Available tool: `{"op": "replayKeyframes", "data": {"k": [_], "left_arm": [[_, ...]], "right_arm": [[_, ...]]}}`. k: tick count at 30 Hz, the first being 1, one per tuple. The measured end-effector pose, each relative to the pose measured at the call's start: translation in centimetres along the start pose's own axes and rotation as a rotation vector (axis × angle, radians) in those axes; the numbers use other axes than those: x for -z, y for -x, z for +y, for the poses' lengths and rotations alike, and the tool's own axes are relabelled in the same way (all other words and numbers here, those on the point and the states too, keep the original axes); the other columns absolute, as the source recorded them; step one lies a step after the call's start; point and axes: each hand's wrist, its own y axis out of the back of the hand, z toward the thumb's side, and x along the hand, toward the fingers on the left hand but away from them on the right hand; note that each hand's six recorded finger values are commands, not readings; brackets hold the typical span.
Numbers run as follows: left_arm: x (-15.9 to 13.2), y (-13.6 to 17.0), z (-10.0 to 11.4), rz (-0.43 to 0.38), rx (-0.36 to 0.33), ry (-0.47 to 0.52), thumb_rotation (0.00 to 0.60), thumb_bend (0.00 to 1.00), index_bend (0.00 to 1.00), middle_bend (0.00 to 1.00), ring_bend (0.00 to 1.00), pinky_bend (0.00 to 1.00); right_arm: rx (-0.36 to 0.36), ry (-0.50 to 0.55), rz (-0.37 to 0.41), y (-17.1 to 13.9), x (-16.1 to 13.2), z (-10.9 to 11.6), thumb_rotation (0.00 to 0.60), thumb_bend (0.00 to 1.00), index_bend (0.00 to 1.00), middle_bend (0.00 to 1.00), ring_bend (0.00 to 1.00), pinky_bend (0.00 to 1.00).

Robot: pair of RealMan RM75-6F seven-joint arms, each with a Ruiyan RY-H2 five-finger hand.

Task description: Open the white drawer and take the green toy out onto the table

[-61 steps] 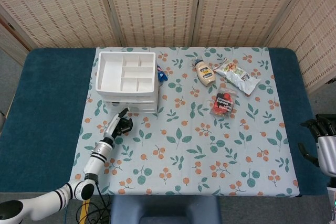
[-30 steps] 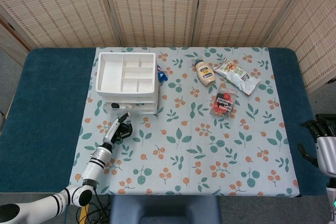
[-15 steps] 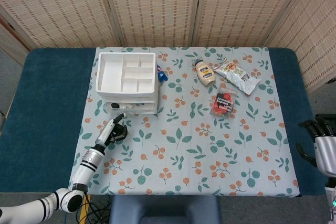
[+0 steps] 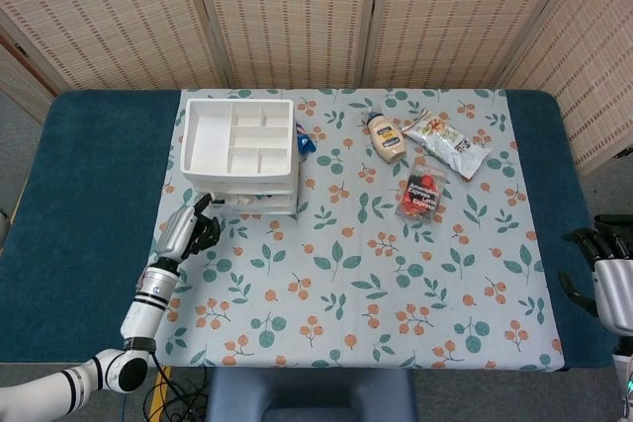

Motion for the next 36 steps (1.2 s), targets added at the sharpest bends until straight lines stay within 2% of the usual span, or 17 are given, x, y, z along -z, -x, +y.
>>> {"op": "replayKeyframes", "data": {"k": [26,36], "left_arm": [[0.5,-1.4,-1.7,0.030,0.053,-0.073,0.600,0.68,0.26,0.95,1.00,1.00],[0.0,-1.8,-2.3,0.021,0.064,-0.078,0.600,0.68,0.30,0.95,1.00,1.00]], "right_arm": [[-0.004,0.004,-0.020,-0.3,0.7,-0.2,0.600,0.33,0.28,0.29,0.20,0.30],[-0.008,0.006,-0.029,-0.3,1.0,-0.4,0.600,0.33,0.28,0.29,0.20,0.30]]}}
